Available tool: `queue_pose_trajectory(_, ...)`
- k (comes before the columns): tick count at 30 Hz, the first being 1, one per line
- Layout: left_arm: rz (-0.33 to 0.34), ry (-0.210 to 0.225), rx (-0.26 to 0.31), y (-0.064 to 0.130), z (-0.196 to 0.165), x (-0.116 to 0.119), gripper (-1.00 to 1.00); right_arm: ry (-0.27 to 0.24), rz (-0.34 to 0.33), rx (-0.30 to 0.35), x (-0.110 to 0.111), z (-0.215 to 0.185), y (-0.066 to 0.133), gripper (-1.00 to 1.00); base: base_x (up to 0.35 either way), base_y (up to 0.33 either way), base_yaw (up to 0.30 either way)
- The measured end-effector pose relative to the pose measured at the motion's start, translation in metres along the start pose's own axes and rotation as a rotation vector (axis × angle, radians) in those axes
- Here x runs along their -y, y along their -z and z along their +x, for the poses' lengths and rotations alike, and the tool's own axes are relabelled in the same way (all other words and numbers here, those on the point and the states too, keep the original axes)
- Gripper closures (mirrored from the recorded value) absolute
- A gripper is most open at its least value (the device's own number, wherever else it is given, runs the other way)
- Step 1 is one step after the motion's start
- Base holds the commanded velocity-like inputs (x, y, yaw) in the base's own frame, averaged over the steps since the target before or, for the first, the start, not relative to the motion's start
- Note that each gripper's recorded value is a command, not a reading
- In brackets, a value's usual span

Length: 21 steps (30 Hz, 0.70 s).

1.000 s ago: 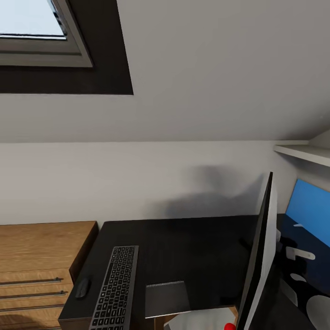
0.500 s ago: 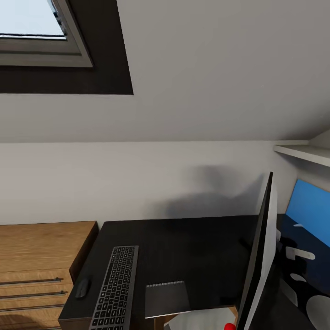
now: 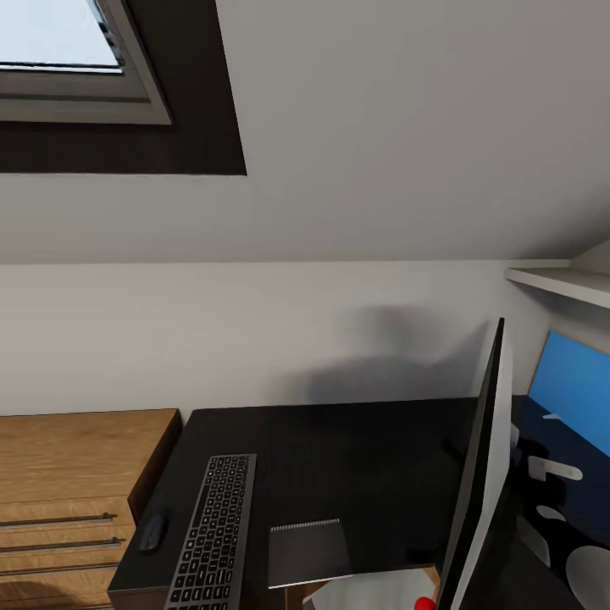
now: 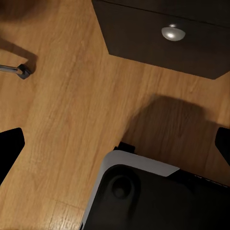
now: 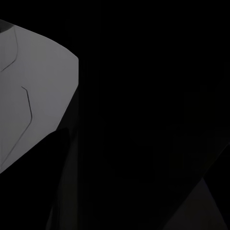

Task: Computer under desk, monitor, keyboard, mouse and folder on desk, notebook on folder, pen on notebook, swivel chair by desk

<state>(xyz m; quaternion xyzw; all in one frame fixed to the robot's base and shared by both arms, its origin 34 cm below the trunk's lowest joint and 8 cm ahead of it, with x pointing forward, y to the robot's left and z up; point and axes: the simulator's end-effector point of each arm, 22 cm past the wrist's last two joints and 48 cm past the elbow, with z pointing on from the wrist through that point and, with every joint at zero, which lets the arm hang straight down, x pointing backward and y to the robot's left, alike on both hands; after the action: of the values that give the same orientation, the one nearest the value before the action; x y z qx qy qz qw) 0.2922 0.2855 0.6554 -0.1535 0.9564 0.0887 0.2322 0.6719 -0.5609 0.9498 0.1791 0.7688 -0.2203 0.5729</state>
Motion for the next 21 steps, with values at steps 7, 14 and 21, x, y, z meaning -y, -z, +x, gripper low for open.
queue_pose_trajectory(7,-0.001,0.002,0.000,-0.0001,-0.0002,-0.0002,-1.00,0.000,-0.001,0.000,-0.0008,-0.0001,0.0001,1.00,0.000,0.000,0.000)
queue_pose_trajectory(14,0.000,0.003,0.001,0.0000,-0.0002,-0.0002,-1.00,0.001,-0.003,0.000,-0.0025,-0.0001,0.0004,1.00,0.000,0.000,0.000)
queue_pose_trajectory(21,0.000,0.003,0.001,-0.0001,-0.0005,-0.0002,-1.00,-0.001,-0.004,0.002,-0.0028,-0.0001,0.0006,1.00,0.000,0.000,0.000)
